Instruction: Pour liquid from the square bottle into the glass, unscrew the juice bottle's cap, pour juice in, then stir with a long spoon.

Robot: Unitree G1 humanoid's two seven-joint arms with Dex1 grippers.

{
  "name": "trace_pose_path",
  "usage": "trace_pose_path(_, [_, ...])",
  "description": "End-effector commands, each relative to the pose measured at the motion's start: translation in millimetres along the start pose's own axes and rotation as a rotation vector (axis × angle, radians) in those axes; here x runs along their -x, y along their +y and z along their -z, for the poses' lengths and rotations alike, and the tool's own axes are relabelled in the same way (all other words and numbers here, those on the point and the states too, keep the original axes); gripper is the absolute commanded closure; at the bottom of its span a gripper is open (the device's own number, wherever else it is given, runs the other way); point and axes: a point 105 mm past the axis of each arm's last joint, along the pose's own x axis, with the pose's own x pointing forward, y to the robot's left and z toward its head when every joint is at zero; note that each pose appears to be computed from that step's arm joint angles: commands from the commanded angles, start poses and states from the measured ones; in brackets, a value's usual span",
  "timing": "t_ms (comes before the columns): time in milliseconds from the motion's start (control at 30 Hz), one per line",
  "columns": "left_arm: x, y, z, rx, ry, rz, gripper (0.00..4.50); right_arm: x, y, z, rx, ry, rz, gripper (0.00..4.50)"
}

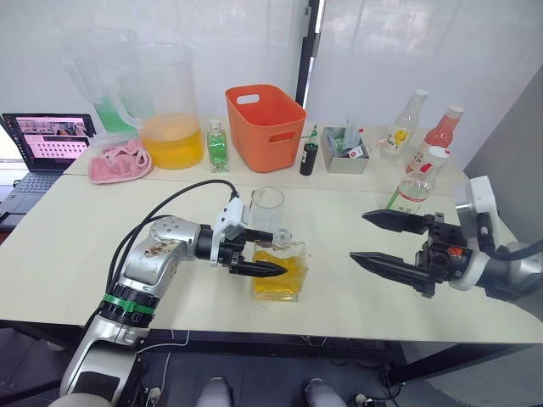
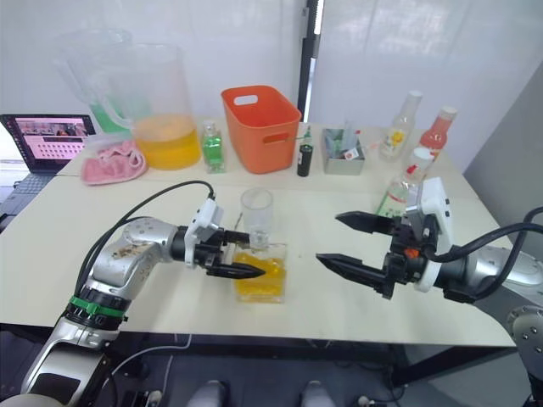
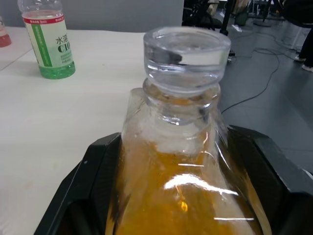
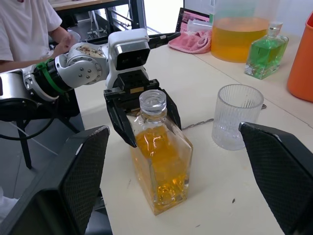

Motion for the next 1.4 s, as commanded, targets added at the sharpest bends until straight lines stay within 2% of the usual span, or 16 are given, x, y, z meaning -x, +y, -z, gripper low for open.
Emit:
trace_pose_path(33, [-3.5,-1.7,-3.3,-0.046,0.002,0.017,1.70,-13.6,6.6,-5.6,0.062,-0.004,-0.001,0.00])
trace_pose_path(267, [-4.6,-1.7,-1.7,-0.064,0.010,0.014,1.70,-47.7,4.0,-7.4,0.129,0.004,0.050,0.00])
trace_pose_path(433, [-4.0,-2.2,-2.9,-0.073,-0.004,0.015,1.70,-74.1,9.7,-4.6,0.099,0.026,-0.018,0.00])
trace_pose_path(733, [-3.4,-0.9,-3.4,-0.066,-0.007,0.002,1.70,-92.9,8.2,17.9,0.096,0.107,-0.025,0.00])
trace_pose_path(833, [-4.3,-2.1,-3.5,-0.062,-0.012,0.003,1.70,-97.1,6.9,19.0,0.075,0.101,-0.016,0.83])
trace_pose_path(1067, [-5.6,-3.5,-3.2,-0.059,-0.013,0.002,1.70,-101.3,13.9,12.8,0.043,0.052,-0.050,3.22])
trace_pose_path(1100, [-6.1,-3.5,-3.3,-0.057,-0.013,0.003,1.70,-101.3,14.1,11.0,0.038,0.044,-0.054,3.43])
trace_pose_path(1400, [-6.8,-3.2,-1.1,-0.057,0.000,0.001,1.70,-100.1,14.7,0.1,0.031,-0.015,-0.064,3.43])
